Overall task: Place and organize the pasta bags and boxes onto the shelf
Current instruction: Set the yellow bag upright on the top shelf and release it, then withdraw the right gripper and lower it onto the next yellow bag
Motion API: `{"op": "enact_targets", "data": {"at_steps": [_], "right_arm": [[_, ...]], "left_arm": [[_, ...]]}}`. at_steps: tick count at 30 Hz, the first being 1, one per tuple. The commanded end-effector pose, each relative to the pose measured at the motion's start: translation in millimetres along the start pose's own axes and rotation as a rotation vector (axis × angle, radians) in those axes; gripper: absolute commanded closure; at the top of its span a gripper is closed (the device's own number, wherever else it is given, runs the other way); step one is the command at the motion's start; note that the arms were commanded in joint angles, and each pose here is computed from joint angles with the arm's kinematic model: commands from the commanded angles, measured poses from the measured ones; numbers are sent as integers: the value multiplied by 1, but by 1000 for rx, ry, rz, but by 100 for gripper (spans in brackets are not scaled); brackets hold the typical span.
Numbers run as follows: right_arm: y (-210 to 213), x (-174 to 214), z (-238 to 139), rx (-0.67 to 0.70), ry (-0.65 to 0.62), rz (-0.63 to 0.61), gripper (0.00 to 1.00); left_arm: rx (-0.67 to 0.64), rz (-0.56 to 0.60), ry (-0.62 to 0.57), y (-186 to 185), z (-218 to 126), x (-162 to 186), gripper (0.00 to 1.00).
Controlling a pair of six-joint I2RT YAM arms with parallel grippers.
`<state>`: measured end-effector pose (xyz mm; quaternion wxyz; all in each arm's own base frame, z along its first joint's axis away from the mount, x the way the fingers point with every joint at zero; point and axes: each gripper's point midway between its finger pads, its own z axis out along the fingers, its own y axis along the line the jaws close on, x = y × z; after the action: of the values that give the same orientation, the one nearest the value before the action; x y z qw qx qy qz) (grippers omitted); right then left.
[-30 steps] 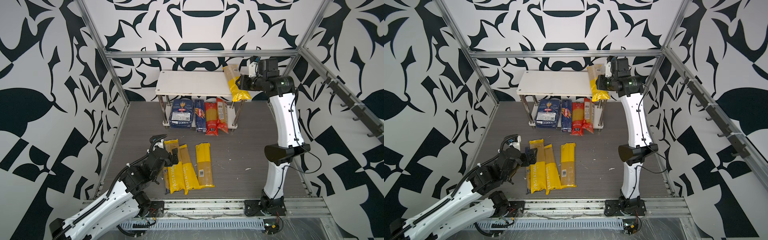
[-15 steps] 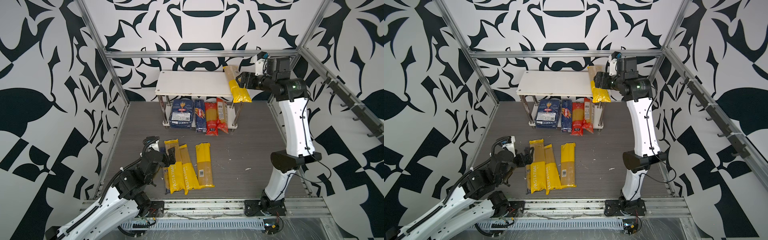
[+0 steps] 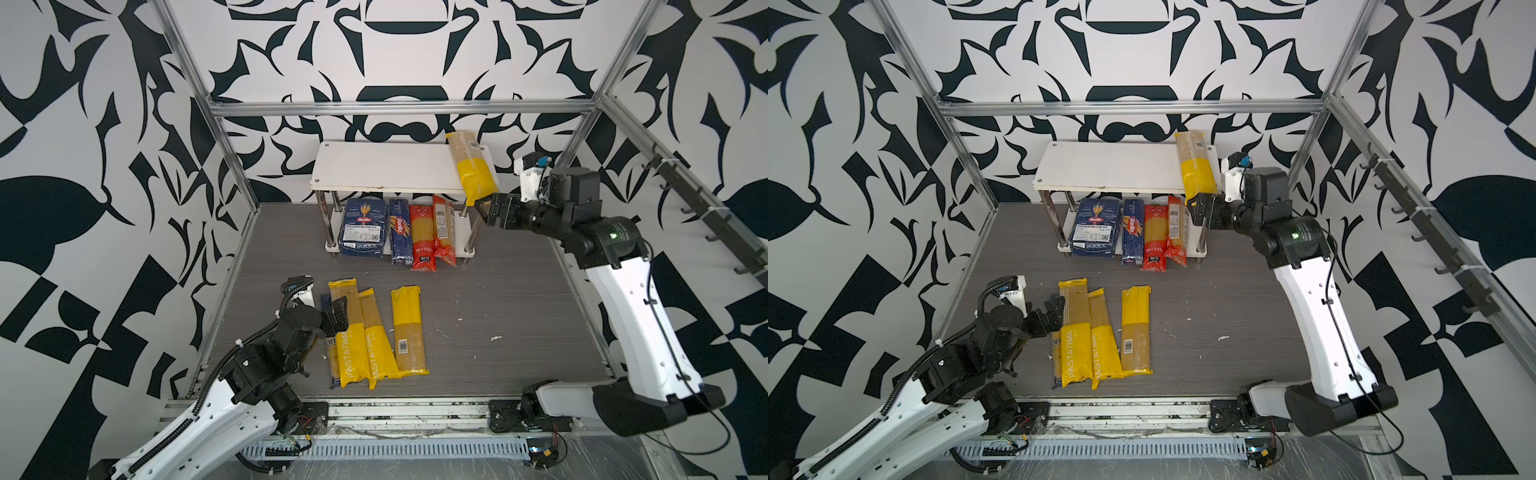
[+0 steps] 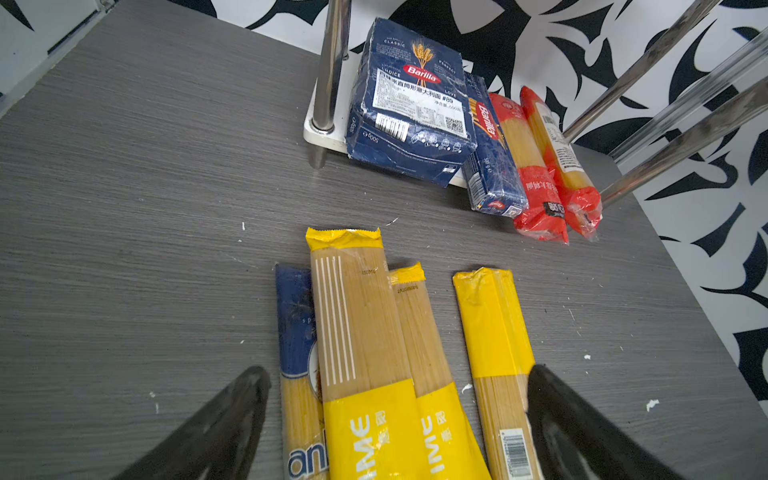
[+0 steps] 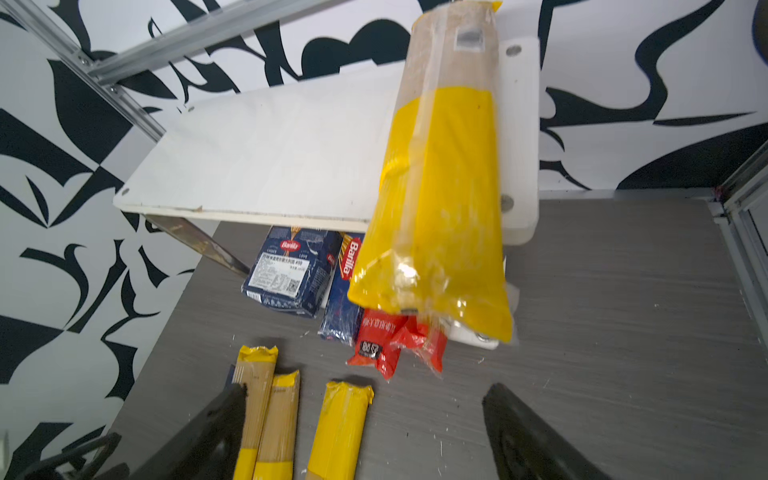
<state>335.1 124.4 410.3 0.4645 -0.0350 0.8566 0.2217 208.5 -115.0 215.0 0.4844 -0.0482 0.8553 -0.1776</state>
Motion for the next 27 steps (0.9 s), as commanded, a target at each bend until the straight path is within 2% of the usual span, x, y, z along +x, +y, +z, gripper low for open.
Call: {"op": "enact_targets", "data": {"at_steps": [1,11,18,27], "right_arm": [[9,9,-4,-39,-19,8,8],[12,98,-5,-57,114,20,8],[3,161,3,-11,228,9,8],[-1,238,16,-30,355,41,8]], "left_arm": [[-11,-15,18,4,1,6,1],[8,-25,32,-3,5,7,1],[16,-19,59,-10,11,10,1],[4,-26,52,-8,16,12,1]]}}
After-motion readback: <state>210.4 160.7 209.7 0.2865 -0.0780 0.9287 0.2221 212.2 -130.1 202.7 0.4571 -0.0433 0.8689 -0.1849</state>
